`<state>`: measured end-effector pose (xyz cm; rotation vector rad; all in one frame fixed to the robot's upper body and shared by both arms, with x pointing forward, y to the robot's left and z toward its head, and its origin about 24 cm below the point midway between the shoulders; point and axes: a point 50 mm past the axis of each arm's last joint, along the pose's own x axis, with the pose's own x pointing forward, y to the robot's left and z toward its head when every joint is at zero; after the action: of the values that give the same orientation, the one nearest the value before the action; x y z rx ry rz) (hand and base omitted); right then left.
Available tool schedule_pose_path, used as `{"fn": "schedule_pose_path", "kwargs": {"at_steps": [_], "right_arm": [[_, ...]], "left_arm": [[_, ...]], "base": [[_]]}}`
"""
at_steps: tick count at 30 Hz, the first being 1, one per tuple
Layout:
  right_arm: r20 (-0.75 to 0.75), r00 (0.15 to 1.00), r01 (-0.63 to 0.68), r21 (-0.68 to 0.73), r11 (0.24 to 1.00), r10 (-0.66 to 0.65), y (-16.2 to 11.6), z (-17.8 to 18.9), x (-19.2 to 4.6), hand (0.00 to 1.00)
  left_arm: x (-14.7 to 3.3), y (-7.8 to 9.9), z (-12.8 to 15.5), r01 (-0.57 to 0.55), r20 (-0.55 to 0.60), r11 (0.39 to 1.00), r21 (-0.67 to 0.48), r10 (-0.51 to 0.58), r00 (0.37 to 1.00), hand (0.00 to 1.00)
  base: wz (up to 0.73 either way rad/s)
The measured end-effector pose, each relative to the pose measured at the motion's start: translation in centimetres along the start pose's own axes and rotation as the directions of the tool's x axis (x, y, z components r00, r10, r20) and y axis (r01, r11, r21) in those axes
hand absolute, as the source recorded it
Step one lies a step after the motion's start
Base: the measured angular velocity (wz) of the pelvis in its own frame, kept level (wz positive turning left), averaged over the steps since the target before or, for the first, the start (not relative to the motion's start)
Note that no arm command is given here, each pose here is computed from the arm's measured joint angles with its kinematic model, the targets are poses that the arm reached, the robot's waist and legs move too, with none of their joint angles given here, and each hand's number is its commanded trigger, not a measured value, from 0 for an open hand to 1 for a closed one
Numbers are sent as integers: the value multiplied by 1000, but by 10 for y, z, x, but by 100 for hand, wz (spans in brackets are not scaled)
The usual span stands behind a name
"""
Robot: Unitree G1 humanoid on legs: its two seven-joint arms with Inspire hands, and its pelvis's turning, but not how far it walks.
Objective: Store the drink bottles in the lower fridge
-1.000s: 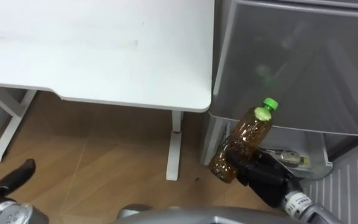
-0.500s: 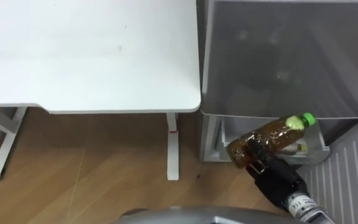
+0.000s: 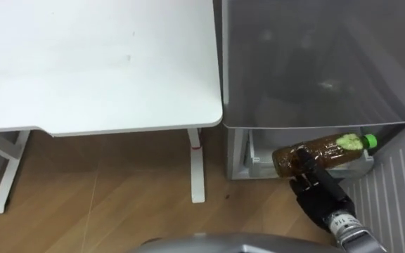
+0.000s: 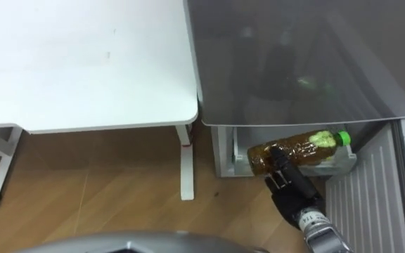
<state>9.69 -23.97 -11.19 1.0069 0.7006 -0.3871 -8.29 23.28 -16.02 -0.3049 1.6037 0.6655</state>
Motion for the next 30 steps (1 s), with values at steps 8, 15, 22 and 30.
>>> {"fn": "schedule_pose_path", "kwargs": {"at_steps": [8,15,22,30], "right_arm": [[20,998,51,75,996,-52,7,4,10,100],[60,998,24,144,989,-33,24,19,27,100],[126,991,23,180,983,-46,41,52,50,100],[161,982,66,211,975,-101,70,90,73,100]], "left_arm": [[1,-12,15,12,38,979,202,-20,999,0],[0,-22,29,37,74,955,294,-61,995,0],[-1,-23,47,72,95,934,350,-112,989,0],[-7,-40,85,81,171,902,425,-168,971,0]], "base": [[0],[6],[10],[5]]}}
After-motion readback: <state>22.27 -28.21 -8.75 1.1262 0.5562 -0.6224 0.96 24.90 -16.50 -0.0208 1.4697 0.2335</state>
